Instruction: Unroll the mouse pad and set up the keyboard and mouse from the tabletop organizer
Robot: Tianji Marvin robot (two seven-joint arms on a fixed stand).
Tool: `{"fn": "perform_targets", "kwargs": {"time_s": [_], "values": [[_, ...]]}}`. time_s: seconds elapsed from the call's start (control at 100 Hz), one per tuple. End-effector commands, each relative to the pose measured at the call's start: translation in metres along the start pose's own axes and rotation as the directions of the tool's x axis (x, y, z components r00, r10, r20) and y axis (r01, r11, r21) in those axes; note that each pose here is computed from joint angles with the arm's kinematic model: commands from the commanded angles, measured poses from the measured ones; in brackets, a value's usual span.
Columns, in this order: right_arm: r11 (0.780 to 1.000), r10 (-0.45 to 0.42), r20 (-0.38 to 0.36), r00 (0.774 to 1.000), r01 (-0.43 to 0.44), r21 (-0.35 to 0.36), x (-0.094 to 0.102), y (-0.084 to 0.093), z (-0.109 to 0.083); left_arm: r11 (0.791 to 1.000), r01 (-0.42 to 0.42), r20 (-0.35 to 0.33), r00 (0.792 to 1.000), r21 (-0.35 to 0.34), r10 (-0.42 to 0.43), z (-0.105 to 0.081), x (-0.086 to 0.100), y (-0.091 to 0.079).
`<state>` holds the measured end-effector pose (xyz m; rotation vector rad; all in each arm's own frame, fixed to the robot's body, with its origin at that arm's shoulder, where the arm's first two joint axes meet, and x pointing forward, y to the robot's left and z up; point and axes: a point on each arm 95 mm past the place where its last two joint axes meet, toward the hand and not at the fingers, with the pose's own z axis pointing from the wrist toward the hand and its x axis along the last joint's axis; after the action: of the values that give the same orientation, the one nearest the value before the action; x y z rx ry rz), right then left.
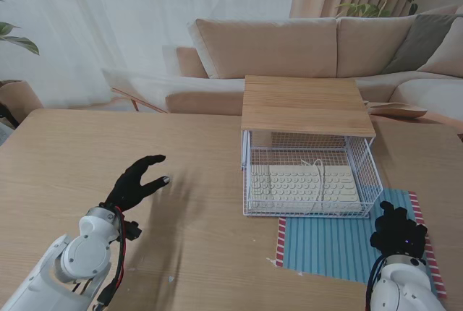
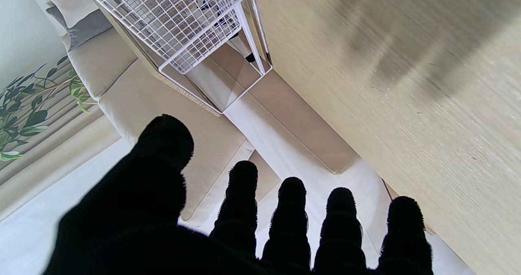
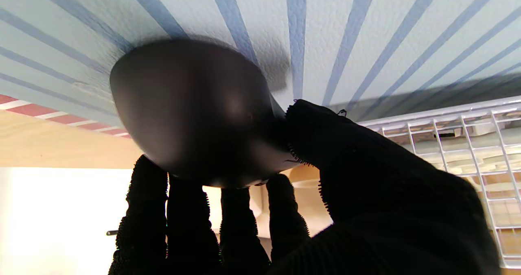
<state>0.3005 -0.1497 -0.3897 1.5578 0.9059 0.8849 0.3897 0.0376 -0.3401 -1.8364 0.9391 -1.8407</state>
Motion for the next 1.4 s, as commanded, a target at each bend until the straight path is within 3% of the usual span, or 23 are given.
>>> {"fn": "perform_targets", "kwargs": {"time_s": [0.0, 0.47, 0.64, 0.85, 1.15, 1.28, 1.39], "values": [[1.0, 0.001, 0.004, 1.0, -0.001, 0.019, 0.002, -0.002, -0.005, 1.0, 0.004, -0.002, 1.0, -0.01, -0.004, 0.0, 0.001, 0.002], [0.999, 0.032, -0.01, 0.999, -0.032, -0.017, 0.0, 0.002, -0.007, 1.0, 0.001, -0.005, 1.0, -0.003, -0.001, 0.0, 0.0, 0.0], [0.993, 0.047, -0.054, 0.997, -0.052, -0.102, -0.001, 0.021, -0.014, 1.0, 0.001, -0.005, 1.0, -0.007, -0.001, 0.0, 0.0, 0.0], [0.978, 0.031, -0.162, 0.986, -0.064, -0.2, 0.003, 0.055, -0.025, 1.0, 0.004, -0.006, 1.0, -0.012, -0.004, -0.001, 0.002, 0.001], [0.936, -0.012, -0.349, 0.937, -0.112, -0.335, 0.027, 0.116, -0.036, 1.0, 0.007, -0.007, 1.0, -0.013, -0.007, -0.003, 0.004, 0.002], [0.936, -0.02, -0.445, 0.895, -0.14, -0.324, 0.047, 0.138, -0.038, 1.0, 0.008, -0.005, 1.0, -0.013, -0.008, -0.003, 0.004, 0.001], [0.95, -0.031, -0.521, 0.853, -0.137, -0.28, 0.067, 0.154, -0.036, 1.0, 0.009, -0.006, 1.0, -0.012, -0.01, -0.002, 0.004, 0.001]]}}
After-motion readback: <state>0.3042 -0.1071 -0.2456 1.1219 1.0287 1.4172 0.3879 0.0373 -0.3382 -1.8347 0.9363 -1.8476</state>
